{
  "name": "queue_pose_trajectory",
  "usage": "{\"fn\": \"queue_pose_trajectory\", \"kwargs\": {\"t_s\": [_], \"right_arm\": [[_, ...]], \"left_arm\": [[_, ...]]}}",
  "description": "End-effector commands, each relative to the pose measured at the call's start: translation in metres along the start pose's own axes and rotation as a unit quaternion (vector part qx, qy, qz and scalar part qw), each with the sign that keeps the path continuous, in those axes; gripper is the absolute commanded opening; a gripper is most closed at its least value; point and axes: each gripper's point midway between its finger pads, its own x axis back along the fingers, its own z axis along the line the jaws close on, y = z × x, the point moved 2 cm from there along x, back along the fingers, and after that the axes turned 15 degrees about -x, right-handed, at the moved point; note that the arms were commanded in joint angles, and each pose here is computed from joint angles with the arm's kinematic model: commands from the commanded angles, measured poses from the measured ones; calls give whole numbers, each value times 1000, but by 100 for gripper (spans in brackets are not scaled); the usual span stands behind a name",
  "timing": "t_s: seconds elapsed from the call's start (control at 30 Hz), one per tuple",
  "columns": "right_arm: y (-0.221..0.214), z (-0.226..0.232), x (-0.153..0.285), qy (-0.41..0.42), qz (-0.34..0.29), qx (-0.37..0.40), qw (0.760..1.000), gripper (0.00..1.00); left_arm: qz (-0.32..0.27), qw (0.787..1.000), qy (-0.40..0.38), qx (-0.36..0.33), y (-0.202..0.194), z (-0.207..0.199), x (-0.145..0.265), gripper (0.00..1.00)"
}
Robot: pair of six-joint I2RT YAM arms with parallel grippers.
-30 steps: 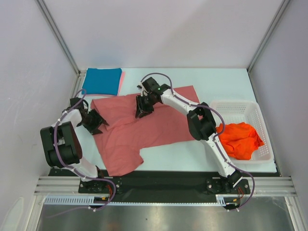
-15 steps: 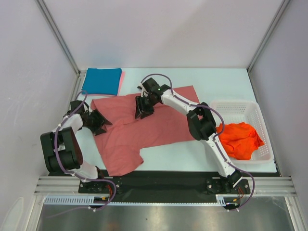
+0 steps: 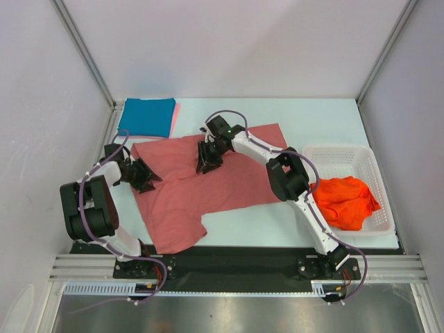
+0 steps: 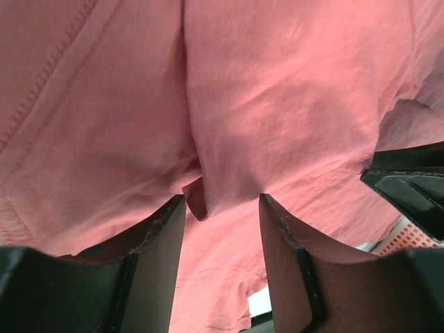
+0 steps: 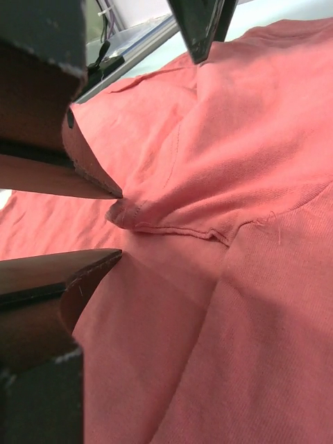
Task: Fold and stack the t-shirts
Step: Fold the tshirt
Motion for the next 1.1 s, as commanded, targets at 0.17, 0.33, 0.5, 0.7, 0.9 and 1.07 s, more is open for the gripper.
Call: {"fn": "queue_pose_trajectory", "kwargs": {"t_s": [0.17,0.33,0.5,0.7,0.9,1.07], "right_arm": [[3,22,-1,36,-3,4,999,27],[8,29,4,41,-11,4,999,3],[11,37,22,44,-14,-22,999,0],[6,39,36,63,6,-55,997,0],[14,12,43,28,0,-50,998,29],[20,12,54,6,-10,-4,1000,30]], "left_arm": [[-23,999,-29,-30,21,-15,1,31],[-23,999,-37,-27,18,-23,16,23],[-7,999,-40,-3,8,-29,30,20],[12,999,-19,27,-9,-21,34,29],[-2,997,62,53,-3,14,35,70],[-30,999,33,20,25,-5,44,59]]}}
